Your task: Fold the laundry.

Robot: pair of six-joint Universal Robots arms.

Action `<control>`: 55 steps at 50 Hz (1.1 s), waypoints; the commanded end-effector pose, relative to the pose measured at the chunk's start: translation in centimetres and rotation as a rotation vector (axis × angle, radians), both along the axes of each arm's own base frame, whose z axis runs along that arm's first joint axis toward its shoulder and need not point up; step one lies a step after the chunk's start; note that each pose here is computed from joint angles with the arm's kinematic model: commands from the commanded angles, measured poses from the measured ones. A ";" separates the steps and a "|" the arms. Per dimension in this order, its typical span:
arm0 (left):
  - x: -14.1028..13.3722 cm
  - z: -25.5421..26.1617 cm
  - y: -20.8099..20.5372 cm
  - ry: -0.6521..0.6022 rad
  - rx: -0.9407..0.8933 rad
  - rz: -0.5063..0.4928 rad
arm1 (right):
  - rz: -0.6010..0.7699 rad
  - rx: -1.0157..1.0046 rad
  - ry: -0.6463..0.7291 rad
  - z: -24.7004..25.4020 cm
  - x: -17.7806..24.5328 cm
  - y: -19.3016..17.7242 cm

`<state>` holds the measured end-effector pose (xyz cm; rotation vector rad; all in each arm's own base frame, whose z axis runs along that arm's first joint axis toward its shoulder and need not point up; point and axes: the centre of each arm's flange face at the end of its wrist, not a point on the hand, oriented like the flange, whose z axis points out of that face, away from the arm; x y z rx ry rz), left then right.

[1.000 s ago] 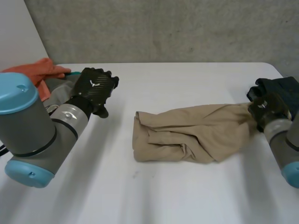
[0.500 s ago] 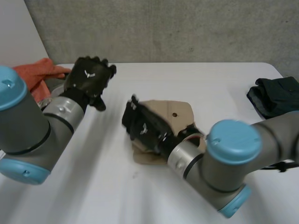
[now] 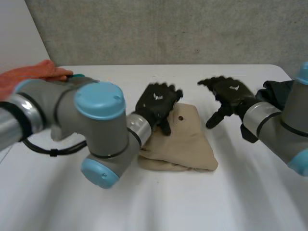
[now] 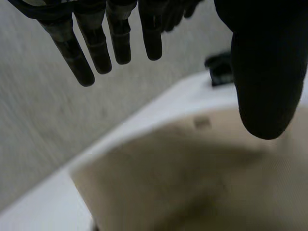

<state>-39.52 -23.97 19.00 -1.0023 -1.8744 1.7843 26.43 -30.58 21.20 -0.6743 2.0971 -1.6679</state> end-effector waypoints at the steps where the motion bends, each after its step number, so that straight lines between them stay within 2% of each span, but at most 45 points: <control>1: 1.6 -4.0 -0.2 -0.159 0.095 0.119 | 0.080 0.166 0.073 -5.0 1.1 -0.9; 9: 2.5 -5.6 0.3 -0.258 0.150 0.131 | 0.108 0.144 0.237 -8.5 2.3 -0.4; 13: 2.6 -5.6 0.7 -0.272 0.166 0.121 | 0.096 0.093 0.306 -8.1 2.6 -0.1; 18: 2.4 -3.5 0.5 -0.233 0.129 0.122 | 0.079 0.008 0.315 -5.3 2.5 -0.1; 24: 2.6 2.5 0.1 -0.115 0.017 0.126 | 0.022 -0.063 0.293 -2.1 1.8 0.7; 28: 2.6 6.3 -0.5 -0.016 -0.073 0.068 | -0.039 -0.137 0.304 -1.1 1.3 2.9; 31: 2.7 9.2 -0.9 0.046 -0.133 -0.032 | -0.015 -0.175 0.293 -1.1 1.8 5.2; 37: 1.9 11.6 0.9 0.082 -0.133 -0.338 | 0.086 -0.190 0.297 -4.5 2.9 10.5; 40: 1.8 11.7 1.7 0.077 -0.102 -0.427 | 0.124 -0.200 0.290 -6.0 3.5 12.1; 47: 1.2 10.9 2.8 0.061 -0.053 -0.485 | 0.143 -0.215 0.281 -9.5 4.3 12.2; 52: 0.7 10.2 3.3 0.055 -0.037 -0.503 | 0.113 -0.293 0.245 -10.6 5.3 10.5; 55: 0.6 10.0 3.5 0.052 -0.031 -0.508 | 0.114 -0.324 0.273 -11.6 5.7 9.7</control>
